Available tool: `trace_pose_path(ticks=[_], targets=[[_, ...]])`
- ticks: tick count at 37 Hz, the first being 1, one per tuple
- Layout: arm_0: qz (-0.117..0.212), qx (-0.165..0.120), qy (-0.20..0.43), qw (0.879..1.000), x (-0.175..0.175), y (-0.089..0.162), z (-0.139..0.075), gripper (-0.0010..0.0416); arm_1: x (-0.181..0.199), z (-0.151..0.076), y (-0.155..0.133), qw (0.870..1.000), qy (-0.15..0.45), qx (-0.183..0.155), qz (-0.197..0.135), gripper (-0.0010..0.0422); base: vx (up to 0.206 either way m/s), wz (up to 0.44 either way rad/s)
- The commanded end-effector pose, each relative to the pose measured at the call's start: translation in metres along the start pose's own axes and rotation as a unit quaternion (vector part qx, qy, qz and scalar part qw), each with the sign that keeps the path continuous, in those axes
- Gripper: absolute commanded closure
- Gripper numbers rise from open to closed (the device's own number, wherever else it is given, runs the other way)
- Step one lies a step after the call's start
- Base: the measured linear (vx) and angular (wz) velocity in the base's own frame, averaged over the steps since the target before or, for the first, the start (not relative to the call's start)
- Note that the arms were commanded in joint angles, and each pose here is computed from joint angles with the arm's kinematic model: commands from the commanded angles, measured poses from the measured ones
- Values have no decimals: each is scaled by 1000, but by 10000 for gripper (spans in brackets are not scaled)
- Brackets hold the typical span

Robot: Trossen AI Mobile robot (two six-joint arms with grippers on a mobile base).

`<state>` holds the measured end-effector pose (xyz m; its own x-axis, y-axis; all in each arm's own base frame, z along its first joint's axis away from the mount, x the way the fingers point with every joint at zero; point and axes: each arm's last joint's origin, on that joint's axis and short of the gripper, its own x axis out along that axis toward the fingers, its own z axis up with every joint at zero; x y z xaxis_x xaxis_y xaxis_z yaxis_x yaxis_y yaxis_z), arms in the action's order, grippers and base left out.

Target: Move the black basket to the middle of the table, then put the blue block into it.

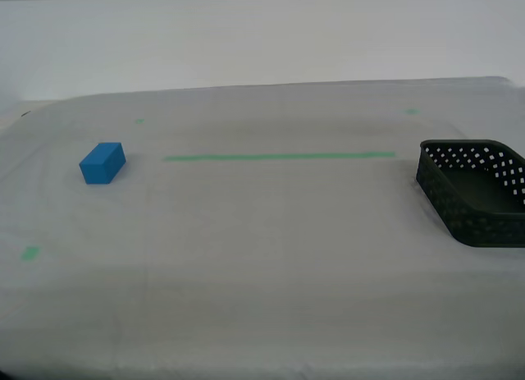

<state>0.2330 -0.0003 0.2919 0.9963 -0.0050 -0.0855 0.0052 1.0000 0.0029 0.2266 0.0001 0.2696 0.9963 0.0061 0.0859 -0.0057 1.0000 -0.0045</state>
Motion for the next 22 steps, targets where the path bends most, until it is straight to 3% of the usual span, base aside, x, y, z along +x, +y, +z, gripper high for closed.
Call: trace_pose_path(ticks=[1, 5, 22], targets=[[1, 0, 46, 999, 0, 0, 8, 406, 0, 1, 0, 1000, -2, 1, 0, 412, 0, 0], [0, -1, 95, 996, -3, 0, 18, 406, 0, 1, 0, 1000, -2, 1, 0, 412, 0, 0], [-3, 11, 192, 981, -23, 0, 61, 406, 0, 1, 0, 1000, -2, 1, 0, 412, 0, 0]])
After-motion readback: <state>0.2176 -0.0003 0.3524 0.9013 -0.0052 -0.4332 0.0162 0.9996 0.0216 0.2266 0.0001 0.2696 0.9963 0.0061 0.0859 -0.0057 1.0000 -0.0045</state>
